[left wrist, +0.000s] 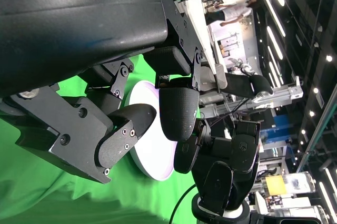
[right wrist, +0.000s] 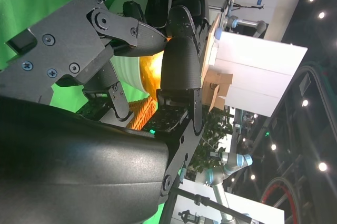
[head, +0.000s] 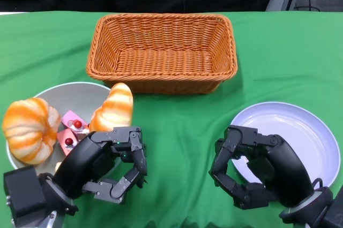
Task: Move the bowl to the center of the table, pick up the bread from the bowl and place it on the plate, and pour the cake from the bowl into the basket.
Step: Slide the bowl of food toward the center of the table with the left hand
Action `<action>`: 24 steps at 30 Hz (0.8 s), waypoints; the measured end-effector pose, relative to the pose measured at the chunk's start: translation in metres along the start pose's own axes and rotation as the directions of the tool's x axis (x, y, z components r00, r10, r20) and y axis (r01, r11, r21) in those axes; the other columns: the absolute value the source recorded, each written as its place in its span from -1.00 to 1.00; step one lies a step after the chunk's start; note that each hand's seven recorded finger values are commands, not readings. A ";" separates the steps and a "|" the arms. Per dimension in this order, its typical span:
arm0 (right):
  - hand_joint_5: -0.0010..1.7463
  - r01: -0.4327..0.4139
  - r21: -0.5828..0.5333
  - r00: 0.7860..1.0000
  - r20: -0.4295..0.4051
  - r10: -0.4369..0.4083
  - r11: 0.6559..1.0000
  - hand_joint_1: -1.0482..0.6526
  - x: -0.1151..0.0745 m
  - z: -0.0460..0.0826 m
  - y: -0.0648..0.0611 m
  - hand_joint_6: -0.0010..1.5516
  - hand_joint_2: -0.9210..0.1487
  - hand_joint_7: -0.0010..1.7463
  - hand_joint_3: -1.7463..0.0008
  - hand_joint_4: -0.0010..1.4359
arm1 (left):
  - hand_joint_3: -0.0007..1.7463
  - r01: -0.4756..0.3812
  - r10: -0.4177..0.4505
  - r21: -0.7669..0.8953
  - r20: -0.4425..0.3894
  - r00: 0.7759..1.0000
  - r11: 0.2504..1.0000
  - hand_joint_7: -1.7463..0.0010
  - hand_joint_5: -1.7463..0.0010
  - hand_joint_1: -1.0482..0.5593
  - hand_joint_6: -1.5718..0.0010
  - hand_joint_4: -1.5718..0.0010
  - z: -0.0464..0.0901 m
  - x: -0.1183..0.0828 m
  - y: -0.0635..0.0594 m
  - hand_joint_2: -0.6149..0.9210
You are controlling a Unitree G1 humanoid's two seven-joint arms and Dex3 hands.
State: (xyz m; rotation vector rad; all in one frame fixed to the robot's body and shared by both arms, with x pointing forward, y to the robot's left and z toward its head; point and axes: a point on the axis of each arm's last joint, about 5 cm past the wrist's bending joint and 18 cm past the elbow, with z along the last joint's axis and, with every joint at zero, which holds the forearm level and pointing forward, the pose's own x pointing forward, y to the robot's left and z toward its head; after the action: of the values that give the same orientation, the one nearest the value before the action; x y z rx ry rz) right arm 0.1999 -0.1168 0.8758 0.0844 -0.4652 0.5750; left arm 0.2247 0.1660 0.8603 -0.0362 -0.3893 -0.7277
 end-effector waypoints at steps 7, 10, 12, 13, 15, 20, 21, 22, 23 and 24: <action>0.88 0.000 0.002 1.000 -0.001 0.000 1.000 -0.02 0.000 0.000 0.000 0.07 -0.23 0.56 -0.08 0.21 | 0.42 -0.001 0.001 0.004 0.004 1.000 1.000 -0.72 -1.00 0.18 0.09 0.03 0.000 -0.001 0.001 0.44; 0.88 0.001 0.003 1.000 -0.003 -0.001 1.000 -0.01 0.000 -0.001 0.000 0.07 -0.22 0.56 -0.09 0.21 | 0.47 -0.004 0.003 0.013 0.017 1.000 1.000 -0.74 -1.00 0.19 0.09 0.02 0.002 0.000 0.002 0.41; 0.88 0.000 0.004 1.000 -0.005 0.000 1.000 -0.01 0.000 -0.001 0.000 0.06 -0.22 0.56 -0.09 0.21 | 0.47 -0.005 0.005 0.022 0.034 0.999 1.000 -0.74 -1.00 0.19 0.09 0.02 0.004 0.002 0.002 0.41; 0.88 0.000 0.005 1.000 -0.005 0.000 1.000 -0.01 -0.001 -0.001 0.000 0.06 -0.22 0.56 -0.09 0.21 | 0.47 -0.006 0.006 0.024 0.039 0.999 1.000 -0.74 -1.00 0.19 0.09 0.02 0.005 0.002 0.003 0.40; 0.88 -0.001 0.005 1.000 -0.005 0.001 1.000 -0.01 0.000 -0.001 0.000 0.06 -0.22 0.56 -0.09 0.20 | 0.47 -0.009 0.008 0.024 0.043 0.999 1.000 -0.74 -1.00 0.19 0.09 0.02 0.005 0.002 0.003 0.40; 0.88 -0.002 0.004 1.000 -0.003 0.002 1.000 -0.01 0.000 -0.001 0.000 0.06 -0.22 0.56 -0.09 0.20 | 0.48 -0.011 0.010 0.022 0.045 0.999 1.000 -0.75 -1.00 0.19 0.09 0.02 0.005 0.003 0.002 0.40; 0.88 -0.002 0.004 1.000 -0.003 0.002 1.000 -0.01 0.000 -0.001 0.000 0.06 -0.22 0.56 -0.09 0.20 | 0.48 -0.011 0.010 0.022 0.046 0.999 1.000 -0.75 -1.00 0.19 0.09 0.02 0.005 0.003 0.002 0.40; 0.88 -0.002 0.004 1.000 -0.003 0.002 1.000 -0.01 0.000 -0.001 0.000 0.06 -0.22 0.56 -0.09 0.20 | 0.48 -0.011 0.010 0.021 0.046 0.999 1.000 -0.75 -1.00 0.19 0.09 0.02 0.005 0.003 0.002 0.40; 0.88 -0.002 0.003 1.000 -0.002 0.002 1.000 0.00 0.000 -0.001 0.000 0.06 -0.22 0.56 -0.10 0.21 | 0.47 -0.015 0.014 0.017 0.055 0.998 1.000 -0.72 -0.99 0.19 0.09 -0.01 0.006 0.003 0.002 0.42; 0.88 -0.002 0.003 1.000 -0.003 0.002 1.000 0.00 0.000 -0.001 0.000 0.07 -0.21 0.56 -0.10 0.21 | 0.46 -0.022 0.021 0.013 0.078 0.997 1.000 -0.71 -0.99 0.19 0.08 -0.02 0.007 0.004 0.003 0.43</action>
State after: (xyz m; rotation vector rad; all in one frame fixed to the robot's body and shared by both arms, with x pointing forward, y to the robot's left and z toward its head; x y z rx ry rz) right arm 0.2002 -0.1167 0.8743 0.0857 -0.4620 0.5773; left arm 0.2266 0.1671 0.8687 -0.0560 -0.4679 -0.7036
